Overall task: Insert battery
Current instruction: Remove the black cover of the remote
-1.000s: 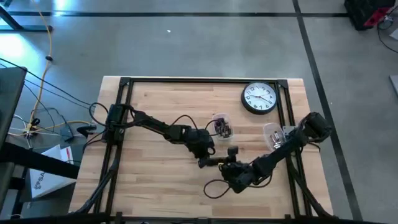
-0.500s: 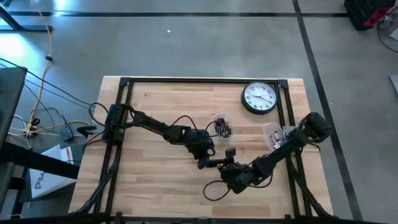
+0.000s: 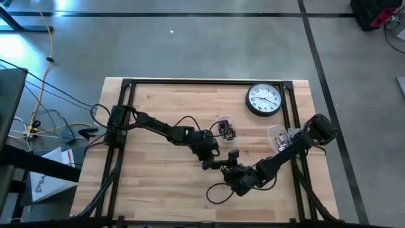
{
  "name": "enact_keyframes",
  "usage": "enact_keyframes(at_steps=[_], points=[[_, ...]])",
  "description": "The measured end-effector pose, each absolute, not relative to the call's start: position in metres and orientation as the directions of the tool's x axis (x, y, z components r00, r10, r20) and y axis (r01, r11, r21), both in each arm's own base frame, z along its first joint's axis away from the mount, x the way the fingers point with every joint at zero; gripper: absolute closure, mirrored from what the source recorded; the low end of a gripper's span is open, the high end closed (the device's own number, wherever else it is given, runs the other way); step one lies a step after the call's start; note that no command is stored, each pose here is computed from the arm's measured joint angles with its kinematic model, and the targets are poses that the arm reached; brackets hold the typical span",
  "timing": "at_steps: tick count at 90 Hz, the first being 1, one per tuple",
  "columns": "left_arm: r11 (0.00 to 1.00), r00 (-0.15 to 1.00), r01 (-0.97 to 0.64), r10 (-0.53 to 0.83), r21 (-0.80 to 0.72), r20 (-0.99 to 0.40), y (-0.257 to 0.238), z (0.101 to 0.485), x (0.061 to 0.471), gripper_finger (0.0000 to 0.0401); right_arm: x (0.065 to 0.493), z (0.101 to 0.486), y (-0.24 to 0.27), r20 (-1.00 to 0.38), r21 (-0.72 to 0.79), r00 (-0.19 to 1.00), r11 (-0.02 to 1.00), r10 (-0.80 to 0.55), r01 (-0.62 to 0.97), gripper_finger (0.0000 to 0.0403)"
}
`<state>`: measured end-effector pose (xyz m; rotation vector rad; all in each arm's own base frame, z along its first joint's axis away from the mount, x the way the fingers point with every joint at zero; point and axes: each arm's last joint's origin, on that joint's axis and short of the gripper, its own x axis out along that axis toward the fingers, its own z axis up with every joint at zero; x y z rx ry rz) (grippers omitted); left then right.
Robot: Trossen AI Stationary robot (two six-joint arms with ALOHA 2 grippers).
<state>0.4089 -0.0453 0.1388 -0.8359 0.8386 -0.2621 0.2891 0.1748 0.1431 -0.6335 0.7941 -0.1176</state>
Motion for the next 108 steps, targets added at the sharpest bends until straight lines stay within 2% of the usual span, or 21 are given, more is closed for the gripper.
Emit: enact_keyframes(at_steps=[33, 55, 77, 108], points=[[0.638, 0.672, -0.09, -0.528, -0.765, -0.52, -0.045, 0.142, 0.411, 0.0348, 0.286, 0.142, 0.172, -0.621, -0.592, 0.685, 0.801, -0.381, -0.092, 0.0234], [0.644, 0.675, -0.091, -0.521, -0.759, -0.523, -0.045, 0.142, 0.411, 0.0348, 0.28, 0.142, 0.175, -0.628, -0.59, 0.671, 0.804, -0.395, -0.079, 0.0259], [0.645, 0.665, -0.101, -0.522, -0.757, -0.534, -0.045, 0.141, 0.41, 0.0348, 0.264, 0.143, 0.177, -0.65, -0.596, 0.632, 0.799, -0.422, -0.079, 0.0264], [0.641, 0.664, -0.071, -0.541, -0.764, -0.516, -0.045, 0.144, 0.41, 0.0348, 0.269, 0.158, 0.183, -0.606, -0.573, 0.709, 0.816, -0.36, -0.077, 0.0264]])
